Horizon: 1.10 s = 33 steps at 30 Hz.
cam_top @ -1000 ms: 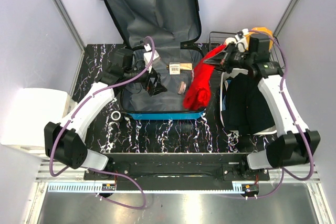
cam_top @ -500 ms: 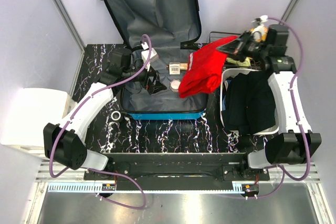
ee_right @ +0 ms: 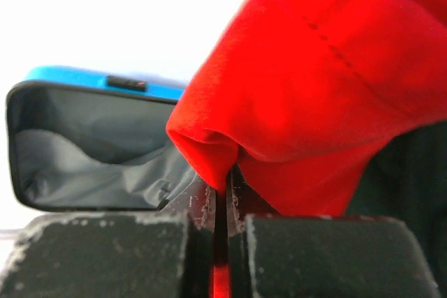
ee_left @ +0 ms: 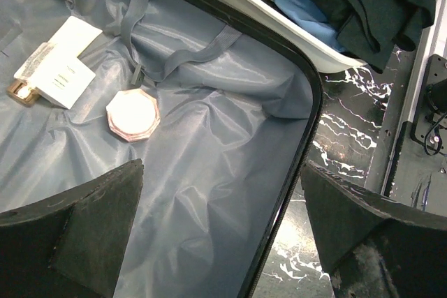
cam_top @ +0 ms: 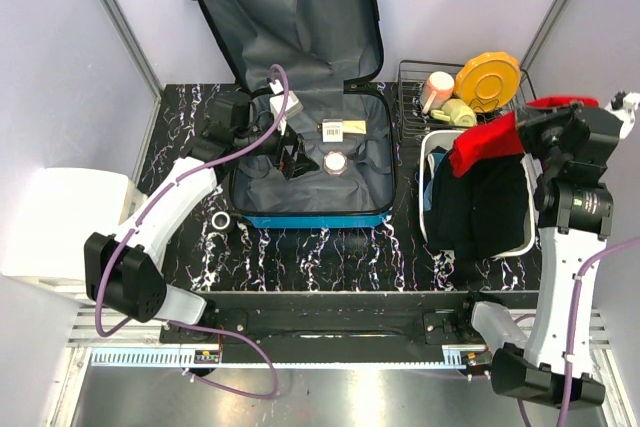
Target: Open, take out, and arrange the luggage
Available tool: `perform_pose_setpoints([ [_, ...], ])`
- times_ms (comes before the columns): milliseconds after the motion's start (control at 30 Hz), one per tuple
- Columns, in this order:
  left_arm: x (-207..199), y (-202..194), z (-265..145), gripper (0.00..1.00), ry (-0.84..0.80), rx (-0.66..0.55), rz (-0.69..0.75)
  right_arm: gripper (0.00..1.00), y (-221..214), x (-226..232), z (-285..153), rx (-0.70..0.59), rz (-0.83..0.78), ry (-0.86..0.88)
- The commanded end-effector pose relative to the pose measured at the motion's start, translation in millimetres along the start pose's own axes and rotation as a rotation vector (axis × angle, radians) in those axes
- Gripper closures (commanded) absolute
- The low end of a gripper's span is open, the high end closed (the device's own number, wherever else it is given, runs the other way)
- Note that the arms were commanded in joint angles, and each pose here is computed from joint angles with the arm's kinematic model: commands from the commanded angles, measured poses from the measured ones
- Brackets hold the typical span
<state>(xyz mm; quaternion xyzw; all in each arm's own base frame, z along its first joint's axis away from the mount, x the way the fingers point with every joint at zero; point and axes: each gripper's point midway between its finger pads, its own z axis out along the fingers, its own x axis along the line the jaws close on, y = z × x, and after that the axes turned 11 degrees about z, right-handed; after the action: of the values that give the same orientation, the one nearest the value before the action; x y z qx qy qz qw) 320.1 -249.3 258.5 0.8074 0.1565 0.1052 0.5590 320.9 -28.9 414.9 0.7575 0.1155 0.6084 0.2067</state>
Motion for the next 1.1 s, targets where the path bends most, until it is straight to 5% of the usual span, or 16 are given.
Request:
perform_pose_setpoints([
  [0, 3.7, 20.3, 0.2, 0.01, -0.016, -0.048, 0.036, 1.00, -4.4, -49.3, 3.6, -0.032, 0.129, -0.172],
  [167, 0.7, 16.5, 0.2, 0.01, -0.023, -0.043, 0.029, 1.00, -16.7, -54.5, 6.1, 0.023, 0.150, -0.155],
  [300, 1.6, 18.6, 1.6, 0.01, -0.029, -0.048, 0.020, 1.00, 0.1, 11.0, 31.4, 0.020, 0.137, 0.112],
  [633, 8.5, 28.6, 1.6, 0.01, -0.011, -0.056, 0.046, 1.00, 26.8, 103.4, 62.3, 0.074, 0.203, 0.330],
  [767, 6.1, 17.3, 2.2, 0.01, -0.012, -0.038, 0.029, 1.00, -6.3, 64.3, 39.4, 0.164, 0.213, 0.255],
  [900, 3.2, 8.2, 1.4, 0.01, -0.011, -0.021, 0.019, 1.00, -43.2, -20.8, 10.7, 0.211, 0.187, -0.006],
  [1067, 0.6, -0.4, -0.4, 0.01, -0.016, 0.003, 0.017, 1.00, -54.3, -115.1, -21.9, 0.120, 0.108, -0.296],
])
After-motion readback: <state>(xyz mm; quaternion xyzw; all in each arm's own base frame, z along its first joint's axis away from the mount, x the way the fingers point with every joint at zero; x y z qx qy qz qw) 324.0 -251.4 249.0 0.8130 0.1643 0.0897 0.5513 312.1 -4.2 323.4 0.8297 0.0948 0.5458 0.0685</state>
